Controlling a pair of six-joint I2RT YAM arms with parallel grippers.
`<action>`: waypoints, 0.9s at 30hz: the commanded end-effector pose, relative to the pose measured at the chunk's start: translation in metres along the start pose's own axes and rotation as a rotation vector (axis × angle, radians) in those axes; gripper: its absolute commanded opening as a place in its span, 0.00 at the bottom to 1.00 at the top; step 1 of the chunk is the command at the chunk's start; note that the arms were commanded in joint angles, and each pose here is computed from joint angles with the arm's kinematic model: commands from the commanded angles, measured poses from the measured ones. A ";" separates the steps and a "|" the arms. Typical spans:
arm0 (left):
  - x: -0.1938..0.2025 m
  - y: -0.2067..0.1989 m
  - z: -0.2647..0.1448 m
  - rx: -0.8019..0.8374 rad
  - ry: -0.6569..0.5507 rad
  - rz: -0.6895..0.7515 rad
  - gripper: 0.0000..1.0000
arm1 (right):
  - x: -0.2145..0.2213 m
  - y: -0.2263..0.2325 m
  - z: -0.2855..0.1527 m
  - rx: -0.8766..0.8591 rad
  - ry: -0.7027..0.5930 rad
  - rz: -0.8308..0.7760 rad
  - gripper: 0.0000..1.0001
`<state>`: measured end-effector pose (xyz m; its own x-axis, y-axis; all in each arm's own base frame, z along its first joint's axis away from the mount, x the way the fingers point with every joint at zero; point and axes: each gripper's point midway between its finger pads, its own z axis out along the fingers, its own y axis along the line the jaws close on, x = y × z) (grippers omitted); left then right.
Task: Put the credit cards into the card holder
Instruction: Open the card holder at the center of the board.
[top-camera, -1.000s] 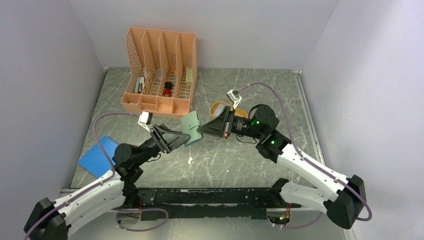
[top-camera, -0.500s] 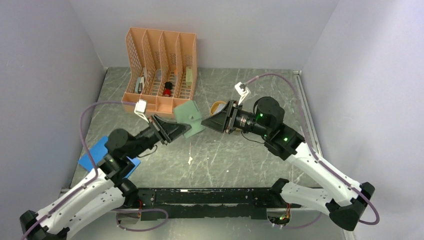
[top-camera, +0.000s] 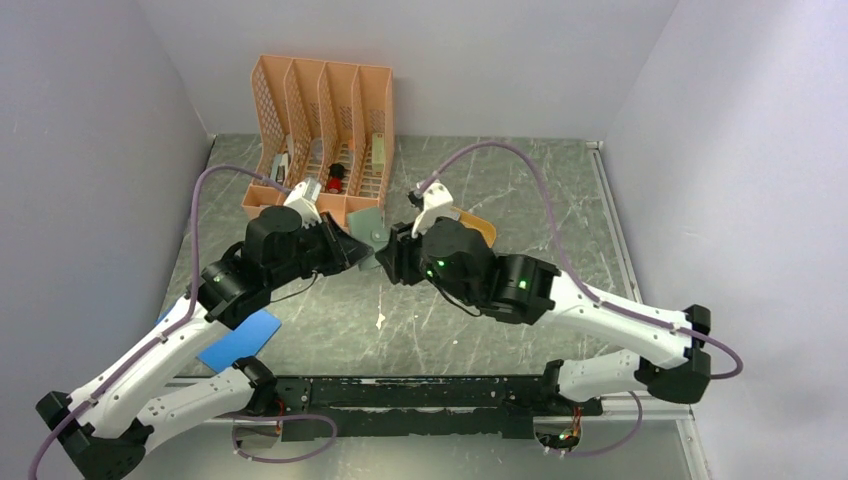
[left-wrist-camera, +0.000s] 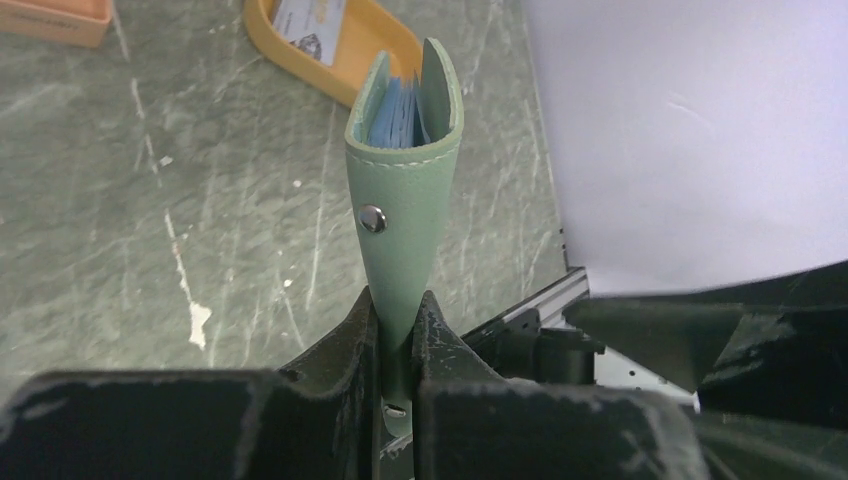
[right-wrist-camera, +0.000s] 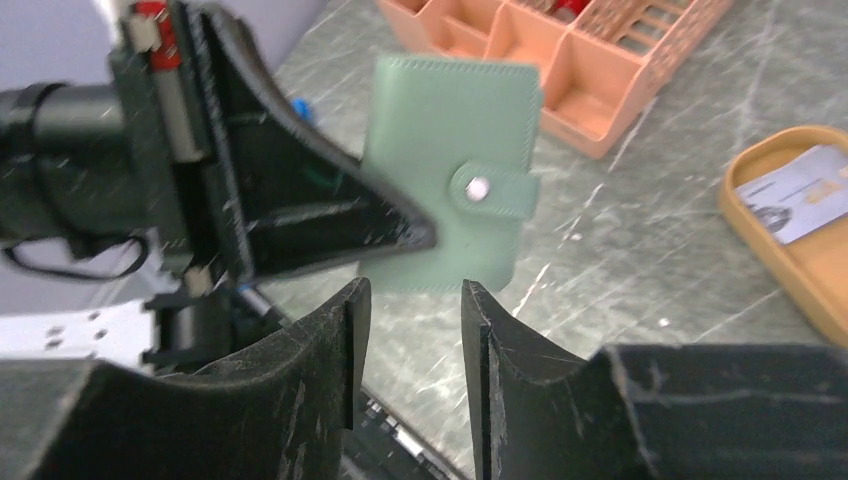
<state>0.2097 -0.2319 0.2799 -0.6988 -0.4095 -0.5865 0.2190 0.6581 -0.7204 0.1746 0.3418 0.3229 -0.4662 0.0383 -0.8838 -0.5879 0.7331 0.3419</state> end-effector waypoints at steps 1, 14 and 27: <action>-0.014 -0.011 -0.018 0.000 -0.031 0.042 0.05 | -0.024 -0.020 0.011 0.173 -0.074 -0.089 0.43; -0.014 -0.009 -0.018 0.000 -0.031 0.052 0.05 | -0.019 -0.006 0.044 0.196 -0.036 -0.119 0.43; -0.017 -0.014 -0.023 0.018 -0.047 0.060 0.05 | 0.000 -0.021 0.064 0.332 0.055 -0.187 0.38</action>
<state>0.2044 -0.2185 0.2836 -0.6881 -0.3825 -0.6167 0.2171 0.7024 -0.6779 0.2259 0.3769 0.3060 -0.4020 -0.0983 -0.9104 -0.4628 0.8797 0.1093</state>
